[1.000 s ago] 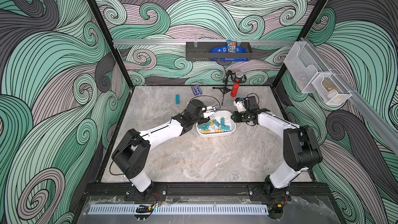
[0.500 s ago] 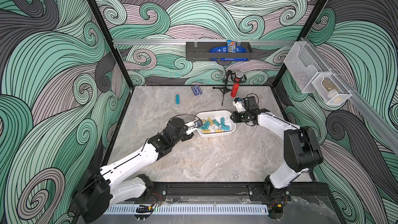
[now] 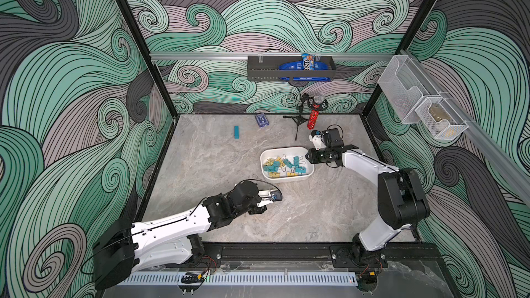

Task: Take out the binder clips from the storage box
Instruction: Place the binder clip at the center of the board.

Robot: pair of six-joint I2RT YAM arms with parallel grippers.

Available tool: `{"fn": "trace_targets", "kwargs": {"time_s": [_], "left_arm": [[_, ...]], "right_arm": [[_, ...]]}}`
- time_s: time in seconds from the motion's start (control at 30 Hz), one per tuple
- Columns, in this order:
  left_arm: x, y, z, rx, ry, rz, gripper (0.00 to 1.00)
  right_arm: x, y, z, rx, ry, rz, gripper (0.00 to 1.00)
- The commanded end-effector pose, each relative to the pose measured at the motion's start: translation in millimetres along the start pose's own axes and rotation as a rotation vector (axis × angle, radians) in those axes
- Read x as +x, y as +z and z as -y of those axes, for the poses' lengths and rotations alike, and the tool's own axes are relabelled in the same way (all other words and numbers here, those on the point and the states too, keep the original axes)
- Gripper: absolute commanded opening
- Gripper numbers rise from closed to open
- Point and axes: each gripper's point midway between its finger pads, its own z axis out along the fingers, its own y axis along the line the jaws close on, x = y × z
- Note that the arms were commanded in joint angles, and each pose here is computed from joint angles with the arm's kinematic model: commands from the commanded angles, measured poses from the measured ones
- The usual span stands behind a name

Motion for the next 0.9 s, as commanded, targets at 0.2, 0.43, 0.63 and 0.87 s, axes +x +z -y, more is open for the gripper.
{"fn": "trace_targets", "kwargs": {"time_s": [0.2, 0.43, 0.63, 0.87], "left_arm": [[-5, 37, 10, 0.002, -0.022, -0.061, 0.0], [-28, 57, 6, -0.008, 0.024, -0.034, 0.0], [-41, 83, 15, 0.036, 0.072, -0.033, 0.0], [-56, 102, 22, 0.082, 0.112, -0.013, 0.0]], "right_arm": [[3, 5, -1, -0.007, -0.016, -0.012, 0.33], [4, 6, 0, 0.001, -0.014, -0.016, 0.33], [6, 7, 5, 0.016, -0.007, -0.021, 0.33], [6, 9, 9, 0.02, 0.0, -0.025, 0.33]]}}
